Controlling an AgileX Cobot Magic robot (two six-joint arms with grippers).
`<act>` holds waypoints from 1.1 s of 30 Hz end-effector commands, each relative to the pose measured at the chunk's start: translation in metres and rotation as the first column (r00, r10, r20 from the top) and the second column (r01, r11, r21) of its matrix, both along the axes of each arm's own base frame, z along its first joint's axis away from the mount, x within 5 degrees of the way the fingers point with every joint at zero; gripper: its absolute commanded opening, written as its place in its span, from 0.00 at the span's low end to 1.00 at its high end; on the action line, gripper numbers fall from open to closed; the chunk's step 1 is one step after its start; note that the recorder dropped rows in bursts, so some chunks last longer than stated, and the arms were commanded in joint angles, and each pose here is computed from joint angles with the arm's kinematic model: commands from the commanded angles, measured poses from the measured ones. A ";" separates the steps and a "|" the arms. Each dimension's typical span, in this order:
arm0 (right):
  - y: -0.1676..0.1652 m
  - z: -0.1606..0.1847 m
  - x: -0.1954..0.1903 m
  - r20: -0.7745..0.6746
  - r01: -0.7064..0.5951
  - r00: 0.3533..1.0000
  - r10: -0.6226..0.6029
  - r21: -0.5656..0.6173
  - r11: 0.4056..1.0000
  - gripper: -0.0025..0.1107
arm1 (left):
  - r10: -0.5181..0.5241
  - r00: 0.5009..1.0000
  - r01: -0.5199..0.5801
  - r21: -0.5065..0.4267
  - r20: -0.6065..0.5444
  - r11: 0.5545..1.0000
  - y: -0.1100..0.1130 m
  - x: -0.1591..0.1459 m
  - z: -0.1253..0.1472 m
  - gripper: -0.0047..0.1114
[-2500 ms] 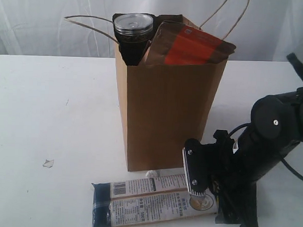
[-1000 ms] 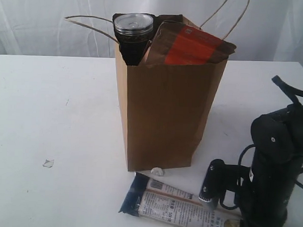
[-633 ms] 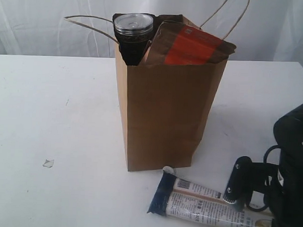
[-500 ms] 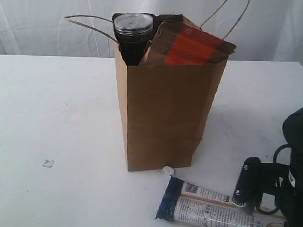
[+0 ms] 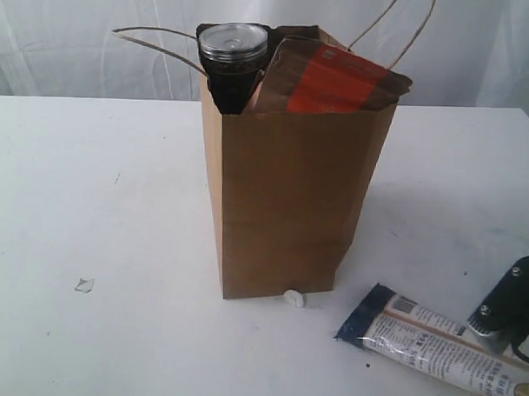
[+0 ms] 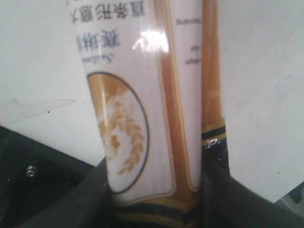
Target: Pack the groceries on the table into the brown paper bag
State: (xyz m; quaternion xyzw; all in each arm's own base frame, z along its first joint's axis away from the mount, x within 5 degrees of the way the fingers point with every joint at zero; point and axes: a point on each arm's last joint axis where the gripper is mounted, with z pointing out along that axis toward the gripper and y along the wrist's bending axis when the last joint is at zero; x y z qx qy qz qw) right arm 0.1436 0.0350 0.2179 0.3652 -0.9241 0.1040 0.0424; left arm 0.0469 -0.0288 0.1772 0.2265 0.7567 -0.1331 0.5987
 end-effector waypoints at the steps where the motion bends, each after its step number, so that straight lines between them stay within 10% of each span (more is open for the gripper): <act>1: -0.013 0.000 -0.006 0.029 0.124 0.992 -0.123 -0.014 0.992 0.02 | 0.001 1.000 -0.001 -0.004 -0.007 1.000 0.000 0.000 -0.001 0.04; 9: -0.024 -0.012 0.018 0.112 0.449 0.875 -0.470 0.170 0.877 0.02 | 0.001 1.000 -0.001 -0.004 -0.007 1.000 0.000 0.000 -0.001 0.04; 22: -0.011 -0.084 0.059 -0.065 0.551 0.832 -0.550 0.194 0.811 0.04 | 0.001 1.000 -0.001 -0.004 -0.007 1.000 0.000 0.000 -0.001 0.04; 33: -0.004 -0.069 0.062 -0.006 0.504 0.848 -0.531 0.322 0.801 0.62 | 0.001 1.000 -0.001 -0.004 -0.007 1.000 0.000 0.000 -0.001 0.04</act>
